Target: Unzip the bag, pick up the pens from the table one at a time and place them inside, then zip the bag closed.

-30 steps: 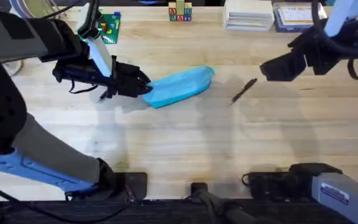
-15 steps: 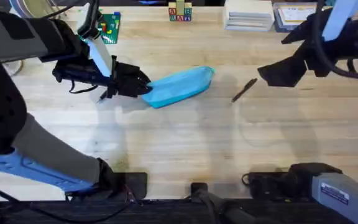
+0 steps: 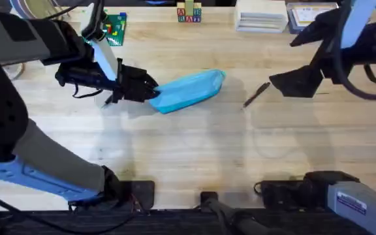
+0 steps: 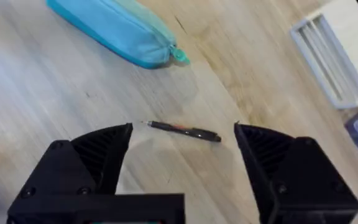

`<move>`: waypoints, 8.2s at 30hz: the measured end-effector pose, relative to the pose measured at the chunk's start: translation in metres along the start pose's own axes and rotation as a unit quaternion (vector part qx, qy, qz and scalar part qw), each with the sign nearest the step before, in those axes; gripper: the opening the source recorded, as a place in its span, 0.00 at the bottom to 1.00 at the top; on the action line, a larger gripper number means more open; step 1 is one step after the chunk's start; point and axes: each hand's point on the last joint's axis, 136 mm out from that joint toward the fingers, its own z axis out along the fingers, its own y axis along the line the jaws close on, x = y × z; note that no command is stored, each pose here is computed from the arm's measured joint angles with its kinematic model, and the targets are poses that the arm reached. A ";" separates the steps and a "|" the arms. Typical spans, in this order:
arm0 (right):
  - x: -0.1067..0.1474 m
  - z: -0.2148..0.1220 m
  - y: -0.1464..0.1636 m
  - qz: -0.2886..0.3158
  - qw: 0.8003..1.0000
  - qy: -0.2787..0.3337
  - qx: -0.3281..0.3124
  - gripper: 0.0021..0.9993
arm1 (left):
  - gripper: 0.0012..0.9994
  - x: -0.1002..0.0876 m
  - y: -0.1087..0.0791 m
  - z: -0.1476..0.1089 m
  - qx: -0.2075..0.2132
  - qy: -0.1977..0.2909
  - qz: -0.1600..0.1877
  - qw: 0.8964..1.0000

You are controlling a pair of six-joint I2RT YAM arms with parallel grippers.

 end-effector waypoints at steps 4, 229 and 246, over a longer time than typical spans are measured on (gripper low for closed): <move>-0.005 0.009 0.006 -0.028 0.999 -0.017 -0.039 0.99 | 0.04 0.000 0.000 0.000 0.000 0.000 0.000 1.000; 0.032 0.211 0.000 -0.223 0.919 -0.102 -0.310 0.57 | 0.04 0.000 0.000 0.000 0.001 0.000 -0.001 1.000; 0.026 0.211 0.000 -0.221 0.918 -0.118 -0.308 0.63 | 0.04 0.000 0.000 0.000 0.001 0.000 -0.001 1.000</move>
